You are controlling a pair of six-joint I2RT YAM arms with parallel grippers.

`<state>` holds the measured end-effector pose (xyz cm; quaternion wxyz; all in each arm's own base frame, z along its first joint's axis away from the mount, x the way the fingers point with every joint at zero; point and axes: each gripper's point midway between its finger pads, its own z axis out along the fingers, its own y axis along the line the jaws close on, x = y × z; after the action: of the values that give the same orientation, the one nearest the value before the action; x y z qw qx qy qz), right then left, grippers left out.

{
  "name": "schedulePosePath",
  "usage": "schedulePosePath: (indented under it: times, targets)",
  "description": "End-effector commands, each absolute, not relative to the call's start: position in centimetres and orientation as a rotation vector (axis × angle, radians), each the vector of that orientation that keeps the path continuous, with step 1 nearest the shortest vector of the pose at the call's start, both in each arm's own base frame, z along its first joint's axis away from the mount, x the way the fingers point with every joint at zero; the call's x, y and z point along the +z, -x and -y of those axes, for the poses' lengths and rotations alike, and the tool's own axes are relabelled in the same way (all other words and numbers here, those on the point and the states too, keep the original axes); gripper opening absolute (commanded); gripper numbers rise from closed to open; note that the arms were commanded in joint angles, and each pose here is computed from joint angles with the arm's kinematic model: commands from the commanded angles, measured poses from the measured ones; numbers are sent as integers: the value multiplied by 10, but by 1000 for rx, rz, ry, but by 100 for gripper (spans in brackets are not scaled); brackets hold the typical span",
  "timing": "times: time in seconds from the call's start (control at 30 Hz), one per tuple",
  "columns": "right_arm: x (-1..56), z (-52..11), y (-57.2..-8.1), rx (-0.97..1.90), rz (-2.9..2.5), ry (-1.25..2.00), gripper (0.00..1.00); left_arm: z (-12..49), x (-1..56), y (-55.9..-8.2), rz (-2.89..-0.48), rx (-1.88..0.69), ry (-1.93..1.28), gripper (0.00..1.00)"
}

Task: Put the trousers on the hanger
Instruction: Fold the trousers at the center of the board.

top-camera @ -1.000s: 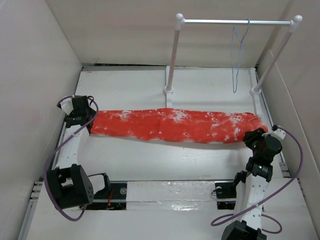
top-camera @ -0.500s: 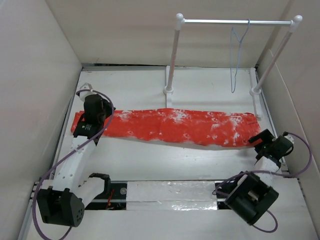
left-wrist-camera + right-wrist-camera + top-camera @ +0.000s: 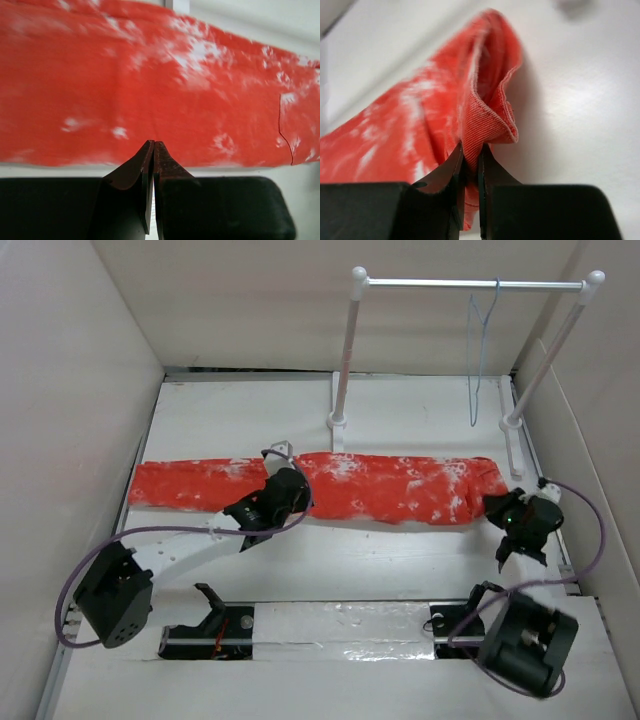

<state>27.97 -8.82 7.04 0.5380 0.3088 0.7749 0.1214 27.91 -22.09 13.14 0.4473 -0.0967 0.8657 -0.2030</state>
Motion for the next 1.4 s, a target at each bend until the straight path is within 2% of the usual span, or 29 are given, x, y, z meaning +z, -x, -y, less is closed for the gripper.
schedulePosePath:
  times: [0.0, 0.13, 0.33, 0.43, 0.67, 0.83, 1.07, 1.27, 1.37]
  targets:
    - [130, 25, -295, 372, -1736, -403, 0, 223, 131, -285, -2065, -457, 320, 0]
    - [199, -26, -280, 396, -1615, -215, 0, 221, 115, -280, -2086, -416, 329, 0]
    - [308, -46, -249, 370, -1477, -75, 0, 209, 81, -272, -2129, -360, 359, 0]
    - [337, -49, -243, 351, -1467, -20, 0, 213, 67, -262, -2157, -361, 344, 0]
    - [361, -51, -223, 340, -1437, 29, 0, 226, 46, -254, -2191, -405, 330, 0]
    - [384, -57, -208, 344, -1401, 90, 0, 264, 38, -249, -2212, -459, 272, 0]
    - [427, -77, -194, 409, -1345, 222, 0, 346, 28, -232, -2256, -543, 114, 0]
    - [482, -98, -198, 520, -1266, 308, 0, 420, 13, -201, -2303, -640, -43, 0]
    - [491, -114, -216, 592, -1279, 346, 0, 453, 15, -183, -2306, -673, -127, 0]
